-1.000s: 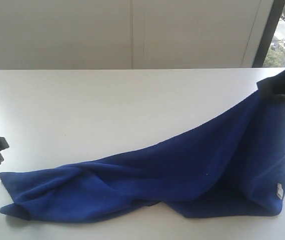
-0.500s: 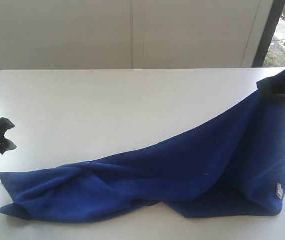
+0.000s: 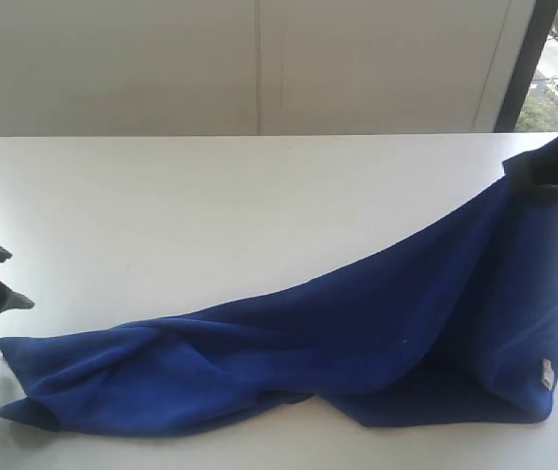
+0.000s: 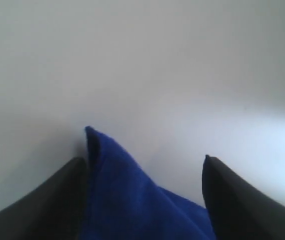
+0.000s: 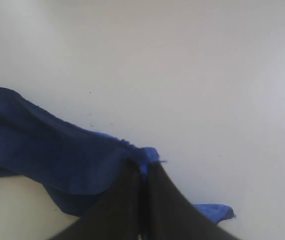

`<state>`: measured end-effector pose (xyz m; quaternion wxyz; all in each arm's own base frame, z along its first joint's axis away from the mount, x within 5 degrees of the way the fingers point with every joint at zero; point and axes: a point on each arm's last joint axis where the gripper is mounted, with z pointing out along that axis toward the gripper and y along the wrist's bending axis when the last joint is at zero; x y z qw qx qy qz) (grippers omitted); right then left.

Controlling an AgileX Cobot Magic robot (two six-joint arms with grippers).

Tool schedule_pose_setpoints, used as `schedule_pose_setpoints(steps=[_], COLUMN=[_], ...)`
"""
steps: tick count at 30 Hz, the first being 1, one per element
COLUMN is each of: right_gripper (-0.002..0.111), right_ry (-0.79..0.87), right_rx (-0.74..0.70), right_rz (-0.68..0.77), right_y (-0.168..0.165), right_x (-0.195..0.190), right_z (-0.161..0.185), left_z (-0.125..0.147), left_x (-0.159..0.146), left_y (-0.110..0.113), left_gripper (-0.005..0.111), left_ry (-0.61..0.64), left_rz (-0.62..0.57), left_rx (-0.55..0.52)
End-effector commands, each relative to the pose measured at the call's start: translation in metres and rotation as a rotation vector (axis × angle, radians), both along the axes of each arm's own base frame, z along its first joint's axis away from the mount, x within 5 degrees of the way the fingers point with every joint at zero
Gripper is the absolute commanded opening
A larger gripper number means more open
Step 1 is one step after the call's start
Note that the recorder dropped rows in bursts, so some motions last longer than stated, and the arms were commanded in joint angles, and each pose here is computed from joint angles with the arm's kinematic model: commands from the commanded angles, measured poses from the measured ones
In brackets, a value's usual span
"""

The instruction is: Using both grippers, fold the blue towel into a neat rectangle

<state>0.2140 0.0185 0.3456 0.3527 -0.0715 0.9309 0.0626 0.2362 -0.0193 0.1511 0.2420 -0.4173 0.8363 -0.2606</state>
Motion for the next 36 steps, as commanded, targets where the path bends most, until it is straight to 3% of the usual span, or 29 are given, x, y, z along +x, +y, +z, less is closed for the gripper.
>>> schedule_pose_setpoints(steps=[1, 18, 24, 35, 36], right_gripper=[0.0, 0.0, 0.0, 0.0, 0.0], right_ry=[-0.013, -0.018, -0.025, -0.029, -0.029], right_rx=[-0.004, -0.005, -0.004, -0.002, -0.002], right_rz=[0.005, 0.006, 0.006, 0.005, 0.005], right_y=[0.0, 0.0, 0.0, 0.0, 0.0], right_x=[0.001, 0.0, 0.001, 0.001, 0.001], right_z=[0.0, 0.0, 0.0, 0.001, 0.001], left_z=[-0.014, -0.032, -0.043, -0.042, -0.041], left_x=[-0.004, 0.013, 0.013, 0.013, 0.013], left_y=[0.0, 0.002, 0.004, 0.005, 0.004], left_gripper=[0.069, 0.065, 0.047, 0.0, 0.0], left_ry=[0.063, 0.128, 0.175, 0.169, 0.163], left_rz=[0.018, 0.023, 0.037, 0.027, 0.016], left_rx=[-0.025, -0.005, 0.017, 0.032, 0.027])
